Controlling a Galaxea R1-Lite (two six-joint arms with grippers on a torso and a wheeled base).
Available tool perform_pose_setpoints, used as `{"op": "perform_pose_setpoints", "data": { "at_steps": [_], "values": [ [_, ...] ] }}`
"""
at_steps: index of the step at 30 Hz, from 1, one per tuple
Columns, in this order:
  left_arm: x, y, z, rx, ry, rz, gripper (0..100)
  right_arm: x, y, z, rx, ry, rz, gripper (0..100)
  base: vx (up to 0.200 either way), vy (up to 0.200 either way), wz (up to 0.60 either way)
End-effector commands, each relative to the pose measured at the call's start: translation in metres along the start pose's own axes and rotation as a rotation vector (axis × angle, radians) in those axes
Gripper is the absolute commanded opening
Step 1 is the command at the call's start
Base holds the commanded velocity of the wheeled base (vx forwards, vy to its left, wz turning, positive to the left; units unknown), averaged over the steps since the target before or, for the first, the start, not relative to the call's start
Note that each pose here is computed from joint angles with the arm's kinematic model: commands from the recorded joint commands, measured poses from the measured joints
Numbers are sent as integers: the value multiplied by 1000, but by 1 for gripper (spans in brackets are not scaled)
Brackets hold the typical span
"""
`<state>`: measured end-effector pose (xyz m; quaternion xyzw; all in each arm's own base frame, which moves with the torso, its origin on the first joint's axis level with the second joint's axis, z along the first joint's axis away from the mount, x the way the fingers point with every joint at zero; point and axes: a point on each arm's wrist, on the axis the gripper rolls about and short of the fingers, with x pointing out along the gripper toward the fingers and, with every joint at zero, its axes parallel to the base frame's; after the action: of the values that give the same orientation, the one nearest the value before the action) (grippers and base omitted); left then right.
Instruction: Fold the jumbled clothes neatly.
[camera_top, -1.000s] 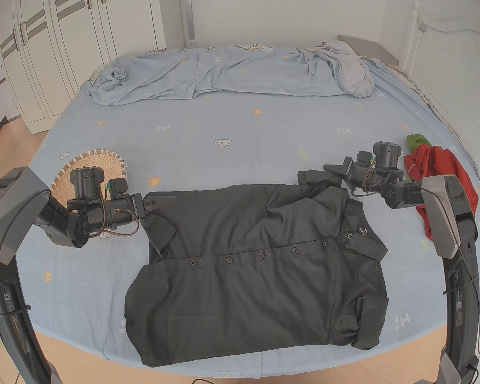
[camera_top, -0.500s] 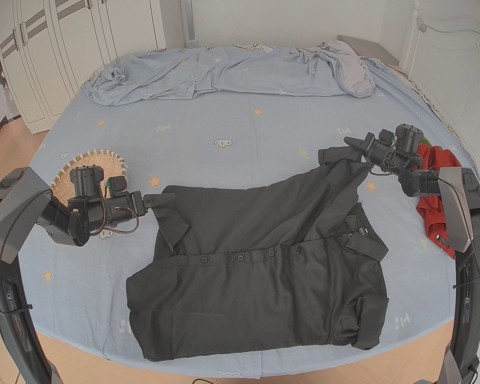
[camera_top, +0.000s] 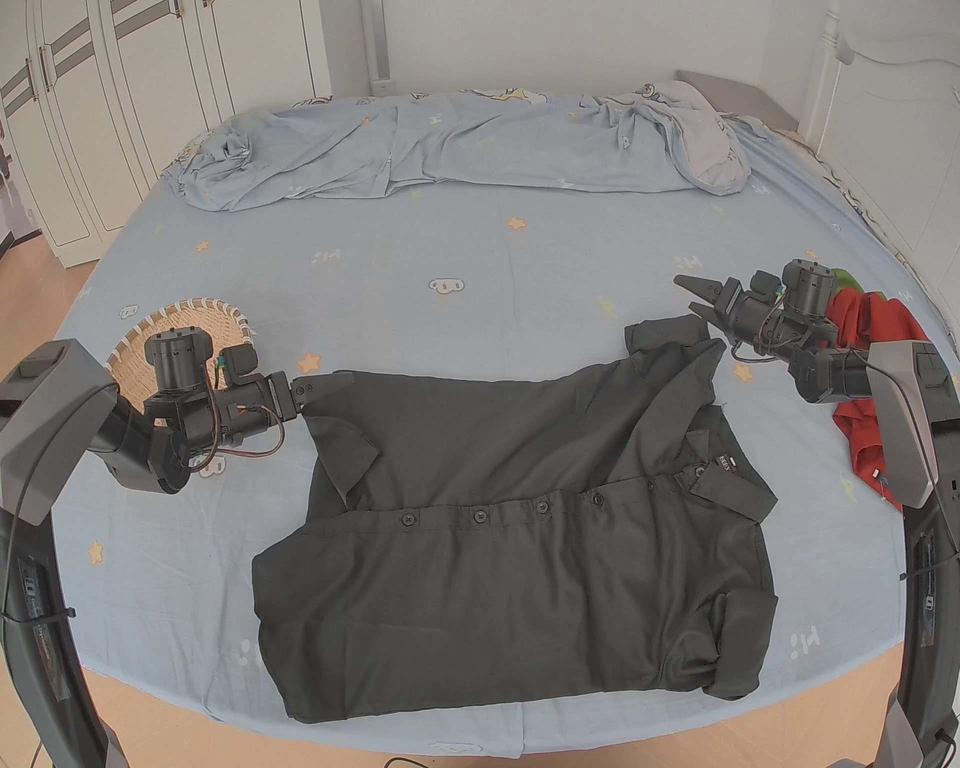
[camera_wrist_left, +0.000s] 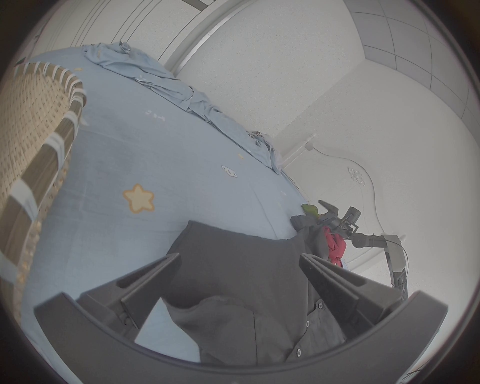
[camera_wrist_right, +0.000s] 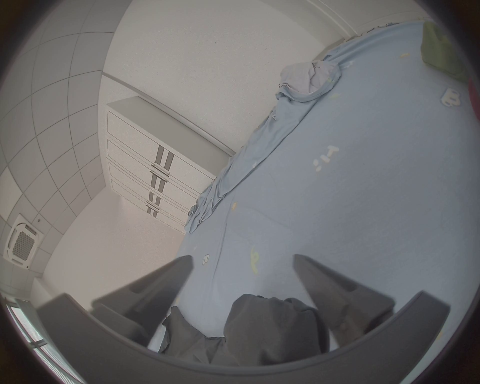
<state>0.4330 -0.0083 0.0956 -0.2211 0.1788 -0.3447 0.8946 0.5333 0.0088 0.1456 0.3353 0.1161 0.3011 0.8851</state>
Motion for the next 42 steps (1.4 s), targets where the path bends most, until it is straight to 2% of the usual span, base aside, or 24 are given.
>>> {"op": "perform_pose_setpoints", "data": {
  "at_steps": [1,6,7,11,14,16,17,19,28,31,35,42],
  "values": [
    [-2,4,-3,-8,5,11,100,-15,7,21,-24,-42,-1,100,0,0,0],
    [-6,-6,-2,-45,9,-6,100,-33,17,45,-47,-91,-4,100,0,0,0],
    [-3,-13,-3,-97,18,-21,100,-40,19,51,-51,-102,-11,100,0,0,0],
    [10,-35,-14,-114,62,-86,100,-47,19,50,-44,-95,-30,100,0,0,0],
    [20,-47,-35,-136,134,-136,100,-51,21,50,-39,-90,-36,100,0,0,0],
    [20,-47,-35,-134,135,-139,100,-51,21,50,-39,-90,-36,100,0,0,0],
    [26,-49,-52,-159,182,-146,100,-51,21,50,-44,-94,-33,100,0,0,0],
    [28,-48,-60,-171,201,-143,100,-51,21,50,-45,-95,-32,100,0,0,0],
    [24,-41,-80,-196,250,-115,100,-52,18,43,-38,-87,-37,100,0,0,0],
    [8,-35,-77,-141,228,-80,100,-53,15,38,-35,-82,-41,100,0,0,0],
    [-30,-38,-55,-95,152,-14,100,-54,15,38,-39,-86,-40,100,0,0,0],
    [-87,-31,-18,-34,10,90,100,-55,17,39,-41,-88,-38,100,0,0,0]
  ]
}}
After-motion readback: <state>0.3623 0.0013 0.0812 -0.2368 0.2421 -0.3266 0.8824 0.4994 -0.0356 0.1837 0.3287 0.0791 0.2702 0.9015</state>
